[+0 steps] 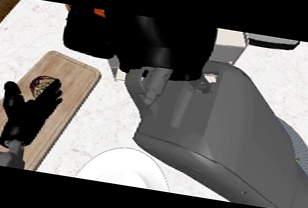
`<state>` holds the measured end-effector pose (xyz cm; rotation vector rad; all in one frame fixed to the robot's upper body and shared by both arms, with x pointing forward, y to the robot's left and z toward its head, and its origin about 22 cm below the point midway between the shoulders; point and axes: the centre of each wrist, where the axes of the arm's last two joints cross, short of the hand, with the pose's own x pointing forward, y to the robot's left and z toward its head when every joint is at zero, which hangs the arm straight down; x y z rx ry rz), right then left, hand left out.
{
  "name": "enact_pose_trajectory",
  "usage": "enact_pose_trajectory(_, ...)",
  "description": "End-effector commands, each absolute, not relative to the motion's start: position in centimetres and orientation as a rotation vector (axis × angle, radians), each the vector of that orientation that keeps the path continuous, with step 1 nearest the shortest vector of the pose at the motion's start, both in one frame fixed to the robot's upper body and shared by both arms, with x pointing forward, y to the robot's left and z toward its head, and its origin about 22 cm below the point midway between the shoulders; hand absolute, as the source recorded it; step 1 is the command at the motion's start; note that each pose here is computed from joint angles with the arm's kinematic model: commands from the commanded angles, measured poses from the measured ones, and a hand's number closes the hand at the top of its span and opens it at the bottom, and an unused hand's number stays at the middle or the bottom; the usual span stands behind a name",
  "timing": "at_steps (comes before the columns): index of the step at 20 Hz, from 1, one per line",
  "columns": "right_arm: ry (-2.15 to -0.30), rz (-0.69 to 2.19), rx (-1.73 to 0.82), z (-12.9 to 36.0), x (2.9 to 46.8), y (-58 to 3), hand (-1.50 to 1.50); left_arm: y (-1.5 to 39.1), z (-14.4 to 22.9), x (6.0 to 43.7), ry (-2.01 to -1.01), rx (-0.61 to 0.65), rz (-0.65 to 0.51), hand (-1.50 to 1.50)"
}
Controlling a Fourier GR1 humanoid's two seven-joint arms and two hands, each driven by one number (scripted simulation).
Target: Pick the squash from the placemat and place it in the tiered shelf
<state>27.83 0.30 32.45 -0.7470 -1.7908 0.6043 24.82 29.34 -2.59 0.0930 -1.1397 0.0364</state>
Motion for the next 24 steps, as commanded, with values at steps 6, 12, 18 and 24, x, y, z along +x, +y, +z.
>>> enact_pose_trajectory(6, -1.649, 0.569, -0.808, 34.5, 32.2, -0.6, 1.5, 29.3, -2.3, 23.4, -1.125, 0.082, 0.023, 0.0)
enact_pose_trajectory(12, -1.602, 0.688, -0.819, 33.8, 38.4, -3.8, 1.5, 29.2, -2.2, 24.1, -1.112, 0.075, 0.022, 0.0)
enact_pose_trajectory(18, -1.61, 0.728, -0.857, 34.0, 39.3, -2.6, 1.5, 28.8, -2.2, 24.2, -1.124, 0.09, 0.021, 0.0)
enact_pose_trajectory(24, -1.604, 0.693, -0.869, 30.7, 42.1, -3.2, 1.5, 29.4, -2.4, 25.4, -1.102, 0.083, 0.033, 0.0)
